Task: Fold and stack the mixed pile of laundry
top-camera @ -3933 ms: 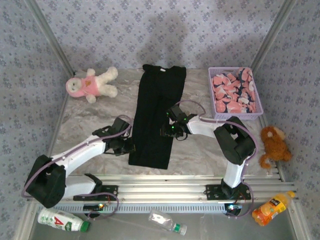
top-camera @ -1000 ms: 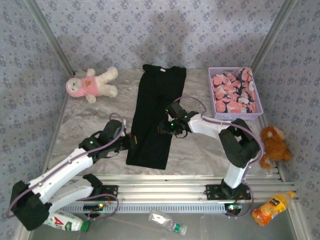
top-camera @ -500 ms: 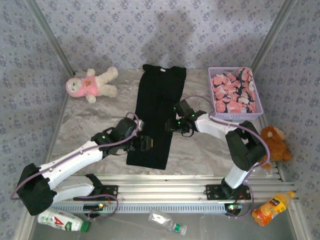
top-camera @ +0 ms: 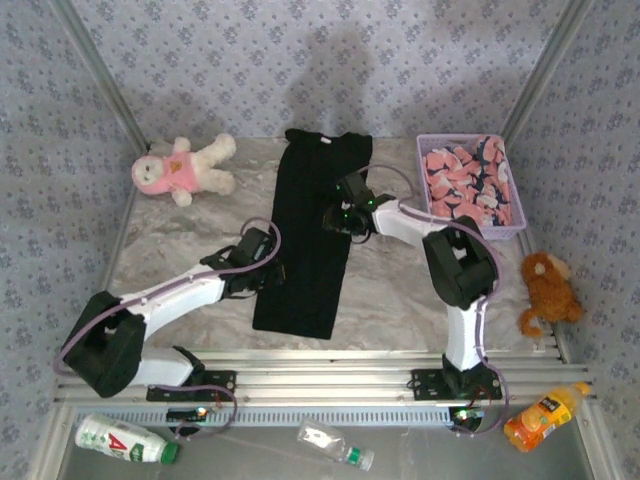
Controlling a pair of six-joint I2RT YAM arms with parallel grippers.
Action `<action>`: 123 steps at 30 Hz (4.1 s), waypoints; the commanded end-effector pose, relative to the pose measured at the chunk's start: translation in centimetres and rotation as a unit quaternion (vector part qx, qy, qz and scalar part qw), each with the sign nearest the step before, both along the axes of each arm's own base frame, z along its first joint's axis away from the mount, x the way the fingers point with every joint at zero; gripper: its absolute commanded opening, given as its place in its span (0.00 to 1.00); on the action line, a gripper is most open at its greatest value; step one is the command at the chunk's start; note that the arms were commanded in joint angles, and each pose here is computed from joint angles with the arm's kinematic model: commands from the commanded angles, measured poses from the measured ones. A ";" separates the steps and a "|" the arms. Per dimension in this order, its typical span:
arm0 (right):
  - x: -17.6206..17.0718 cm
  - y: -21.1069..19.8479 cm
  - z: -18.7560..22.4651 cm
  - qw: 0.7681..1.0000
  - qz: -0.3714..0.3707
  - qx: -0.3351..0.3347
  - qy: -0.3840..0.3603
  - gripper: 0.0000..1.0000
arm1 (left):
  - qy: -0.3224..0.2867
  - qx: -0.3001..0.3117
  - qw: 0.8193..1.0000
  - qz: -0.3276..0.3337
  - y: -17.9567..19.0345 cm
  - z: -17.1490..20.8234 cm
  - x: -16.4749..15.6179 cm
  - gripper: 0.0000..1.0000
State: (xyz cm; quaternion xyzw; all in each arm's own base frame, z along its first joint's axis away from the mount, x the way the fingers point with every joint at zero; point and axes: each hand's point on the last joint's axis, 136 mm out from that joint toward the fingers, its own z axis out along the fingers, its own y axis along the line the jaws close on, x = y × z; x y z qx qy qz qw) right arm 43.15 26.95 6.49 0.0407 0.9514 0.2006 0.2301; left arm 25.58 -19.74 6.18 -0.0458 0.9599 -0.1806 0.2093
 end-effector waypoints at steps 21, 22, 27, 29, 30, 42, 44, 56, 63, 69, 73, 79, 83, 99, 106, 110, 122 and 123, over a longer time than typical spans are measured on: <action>8.0 -5.5 -0.4 0.997 -0.059 0.054 0.006 0.47 | 0.086 -0.001 0.992 -0.088 -7.2 -1.9 -2.2 0.40; 7.3 -5.3 0.2 0.998 -0.038 0.048 -0.002 0.49 | 0.074 0.002 0.993 -0.090 -7.2 -1.1 -1.7 0.47; 1.6 -5.9 2.2 0.999 -0.003 0.032 0.002 0.56 | 0.043 -0.010 0.994 -0.104 -7.2 2.6 -1.5 0.60; -1.4 -6.2 2.4 1.000 0.007 0.020 0.010 0.58 | 0.045 -0.015 0.993 -0.105 -6.8 2.9 -2.2 0.62; -3.1 -6.1 2.5 1.000 0.015 0.011 0.016 0.59 | 0.047 -0.019 0.993 -0.107 -6.5 3.0 -2.7 0.63; -23.6 -4.6 -1.0 0.987 0.089 -0.082 0.103 0.59 | 0.123 -0.093 0.983 -0.103 -3.6 0.0 -10.5 0.58; -25.9 -4.6 -1.6 0.984 0.093 -0.098 0.113 0.60 | 0.130 -0.091 0.982 -0.102 -3.2 -0.6 -11.5 0.58; -28.8 -4.6 -3.7 0.984 0.068 -0.114 0.117 0.60 | 0.141 -0.116 0.978 -0.096 -4.9 -2.2 -12.5 0.52; -28.4 -5.9 -2.9 0.985 0.052 -0.130 0.104 0.60 | 0.140 -0.096 0.981 -0.096 -5.2 -2.8 -12.2 0.40; -28.3 -5.2 -4.2 0.988 0.050 -0.093 0.112 0.60 | 0.140 -0.076 0.983 -0.088 -4.6 -3.3 -12.0 0.28; -28.4 -4.9 -5.3 0.987 0.051 -0.094 0.123 0.53 | 0.134 -0.077 0.984 -0.092 -5.1 -3.1 -11.6 0.27; -27.7 -4.1 -4.8 0.987 0.063 -0.087 0.116 0.21 | 0.124 -0.069 0.986 -0.092 -5.6 -3.0 -10.7 0.04; -27.3 -3.6 -3.5 0.988 0.072 -0.083 0.106 0.07 | 0.105 -0.064 0.988 -0.094 -5.7 -1.5 -10.0 0.00; -16.3 -2.9 7.1 0.999 0.009 0.039 -0.029 0.00 | -0.096 -0.064 0.993 -0.015 -4.5 8.9 -0.2 0.00; -8.4 -4.9 10.6 0.992 -0.052 0.054 -0.103 0.00 | -0.143 -0.085 0.986 0.022 -3.5 11.2 7.6 0.00; -4.2 -6.3 10.8 0.987 -0.079 0.059 -0.127 0.00 | -0.139 -0.099 0.985 0.017 -4.2 10.8 11.1 0.00; 7.1 -7.1 7.0 0.980 -0.128 0.093 -0.123 0.00 | -0.105 -0.090 0.990 0.029 -4.8 6.9 20.7 0.00; 7.9 -7.2 6.5 0.979 -0.134 0.100 -0.114 0.07 | -0.102 -0.087 0.990 0.032 -4.6 6.4 21.8 0.05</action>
